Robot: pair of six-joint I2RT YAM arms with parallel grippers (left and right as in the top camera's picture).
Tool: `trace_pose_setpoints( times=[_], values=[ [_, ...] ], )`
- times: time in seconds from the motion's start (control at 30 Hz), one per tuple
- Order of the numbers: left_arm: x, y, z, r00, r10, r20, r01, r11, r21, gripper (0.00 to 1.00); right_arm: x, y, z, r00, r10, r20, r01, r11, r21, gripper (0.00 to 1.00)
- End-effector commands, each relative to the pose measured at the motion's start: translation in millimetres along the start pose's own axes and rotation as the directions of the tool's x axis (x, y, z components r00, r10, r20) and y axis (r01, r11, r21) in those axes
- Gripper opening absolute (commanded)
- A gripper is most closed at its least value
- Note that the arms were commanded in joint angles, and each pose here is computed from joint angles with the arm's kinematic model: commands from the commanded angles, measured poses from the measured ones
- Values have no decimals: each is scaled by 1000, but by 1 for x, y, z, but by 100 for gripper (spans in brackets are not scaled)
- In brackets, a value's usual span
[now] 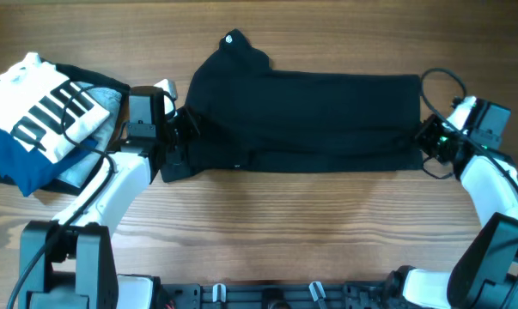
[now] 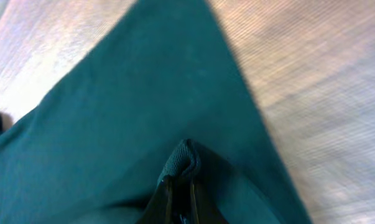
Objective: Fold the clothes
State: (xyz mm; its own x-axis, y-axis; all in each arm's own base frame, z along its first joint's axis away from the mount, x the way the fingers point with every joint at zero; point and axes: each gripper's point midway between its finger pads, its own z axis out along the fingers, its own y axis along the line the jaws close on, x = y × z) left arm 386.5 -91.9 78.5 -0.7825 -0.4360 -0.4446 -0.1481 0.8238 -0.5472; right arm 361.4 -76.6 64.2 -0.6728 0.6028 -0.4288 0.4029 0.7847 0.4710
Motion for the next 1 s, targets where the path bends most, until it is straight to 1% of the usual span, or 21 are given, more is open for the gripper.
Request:
trace_pose_setpoints(
  times=[0.0,0.1,0.17,0.2,0.23,0.27,0.3,0.33,0.37,0.4,0.47,0.5,0.6,0.67,0.73,0.83,0.97],
  values=[
    [-3,-2,1,1000,-14,-1,14,1000,13,4,-5,10,7,998,-55,14,55,998,10,4],
    [-5,-1,1,1000,-13,8,13,1000,9,4,-11,-1,8,998,-4,57,-2,995,96,4],
    [-7,1,1,1000,-12,18,13,1000,-7,4,-17,-5,7,995,37,90,-48,992,117,4],
    [-7,1,1,1000,-12,18,12,1000,-7,6,-20,-4,7,994,39,100,-50,993,111,5],
    [-7,2,1,1000,-12,21,13,1000,-10,16,-22,-3,7,993,37,110,-48,993,107,12],
    [-7,2,1,1000,-12,20,13,1000,-10,32,-23,-2,7,993,35,114,-47,993,105,20],
    [-7,2,1,1000,-13,18,13,1000,-11,51,-23,-2,7,993,35,112,-47,993,106,24],
    [-6,3,1,1000,-14,15,14,1000,-13,57,-22,-3,7,993,36,108,-47,993,109,28],
    [-1,6,1,1000,-21,-4,21,999,-26,60,-18,-8,7,994,41,97,-54,990,133,45],
    [3,9,1,999,-25,-21,24,999,-38,60,-15,-10,6,995,45,87,-57,988,145,50],
    [21,24,-1,995,-48,-84,39,993,-108,61,4,-23,5,997,71,19,-73,976,207,54],
    [28,32,-3,992,-62,-108,45,988,-148,61,12,-28,4,997,81,-6,-78,969,235,54],
    [51,65,-14,980,-106,-168,47,946,-320,64,45,-53,-6,986,129,-108,-81,926,368,54],
    [63,81,-23,972,-126,-200,36,914,-403,66,58,-64,-9,982,127,-142,-58,911,409,54],
    [68,84,-25,967,-136,-216,35,909,-416,66,66,-67,-7,979,104,-175,-23,912,410,54],
    [66,84,-22,971,-127,-201,35,913,-408,67,75,-71,-2,973,113,-201,-20,911,413,54],
    [65,90,-12,983,-103,-153,36,921,-389,68,84,-56,17,962,81,-262,-2,957,291,56]
  ],
)
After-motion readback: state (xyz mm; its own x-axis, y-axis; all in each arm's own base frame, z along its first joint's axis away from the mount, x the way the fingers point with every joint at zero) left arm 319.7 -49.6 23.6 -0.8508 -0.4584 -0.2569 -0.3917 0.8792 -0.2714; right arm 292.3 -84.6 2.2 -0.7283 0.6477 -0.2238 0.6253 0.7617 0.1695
